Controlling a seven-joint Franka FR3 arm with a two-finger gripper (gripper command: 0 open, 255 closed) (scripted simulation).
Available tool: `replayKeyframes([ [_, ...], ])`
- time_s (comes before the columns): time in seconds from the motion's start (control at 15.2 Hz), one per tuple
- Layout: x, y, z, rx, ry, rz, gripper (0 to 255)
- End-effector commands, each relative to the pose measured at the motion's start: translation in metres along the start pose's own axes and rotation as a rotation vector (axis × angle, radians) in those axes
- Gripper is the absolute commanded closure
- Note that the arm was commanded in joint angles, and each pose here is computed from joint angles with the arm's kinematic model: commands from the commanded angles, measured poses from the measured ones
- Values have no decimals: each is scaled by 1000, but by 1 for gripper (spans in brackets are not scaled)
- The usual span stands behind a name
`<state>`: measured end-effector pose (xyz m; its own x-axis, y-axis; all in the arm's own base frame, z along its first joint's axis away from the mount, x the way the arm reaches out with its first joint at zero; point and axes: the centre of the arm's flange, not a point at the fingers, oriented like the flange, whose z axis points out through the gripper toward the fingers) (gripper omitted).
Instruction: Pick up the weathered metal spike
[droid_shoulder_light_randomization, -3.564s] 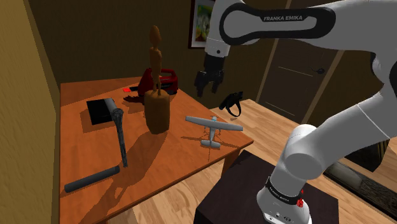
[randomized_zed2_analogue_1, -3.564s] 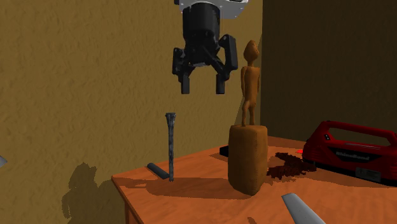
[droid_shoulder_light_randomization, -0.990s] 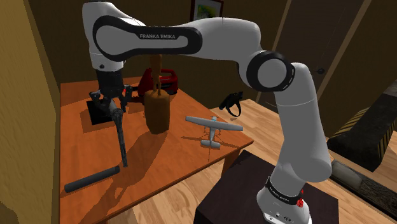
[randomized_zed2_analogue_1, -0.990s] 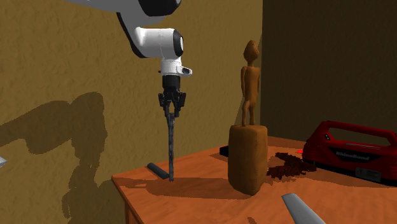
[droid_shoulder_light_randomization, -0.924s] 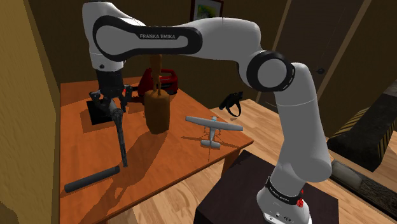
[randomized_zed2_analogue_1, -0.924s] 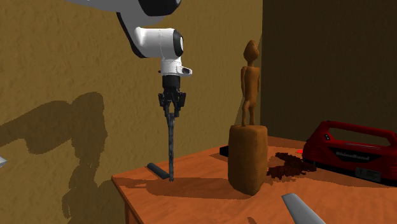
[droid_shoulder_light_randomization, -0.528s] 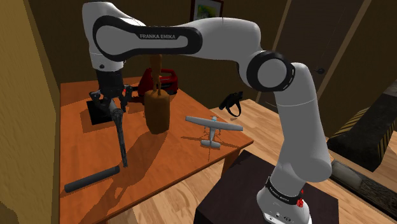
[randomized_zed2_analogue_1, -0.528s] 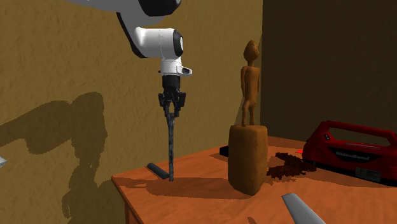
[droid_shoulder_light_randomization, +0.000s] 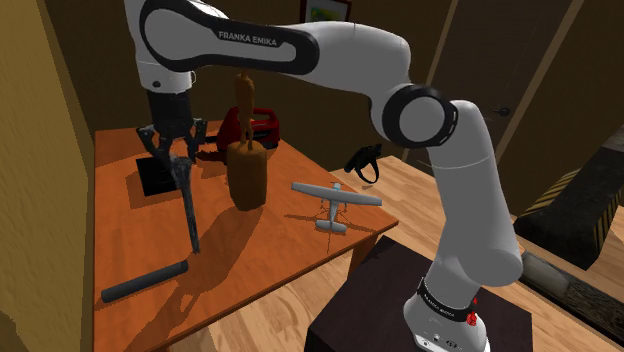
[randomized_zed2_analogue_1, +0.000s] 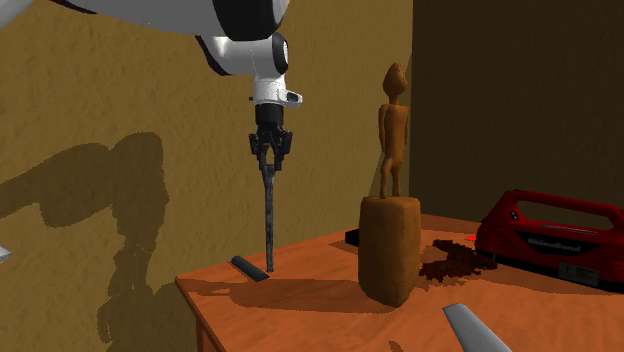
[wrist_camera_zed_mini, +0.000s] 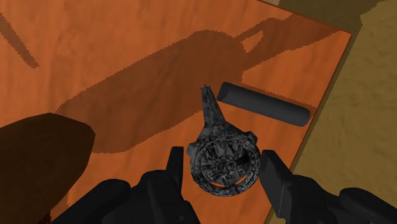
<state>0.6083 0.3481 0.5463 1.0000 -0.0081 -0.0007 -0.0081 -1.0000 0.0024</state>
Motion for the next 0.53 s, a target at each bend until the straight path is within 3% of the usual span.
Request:
replayKeyframes([
  [0.0, 0, 0, -10, 0, 0, 0, 255],
  [0.46, 0, 0, -43, 0, 0, 0, 255],
])
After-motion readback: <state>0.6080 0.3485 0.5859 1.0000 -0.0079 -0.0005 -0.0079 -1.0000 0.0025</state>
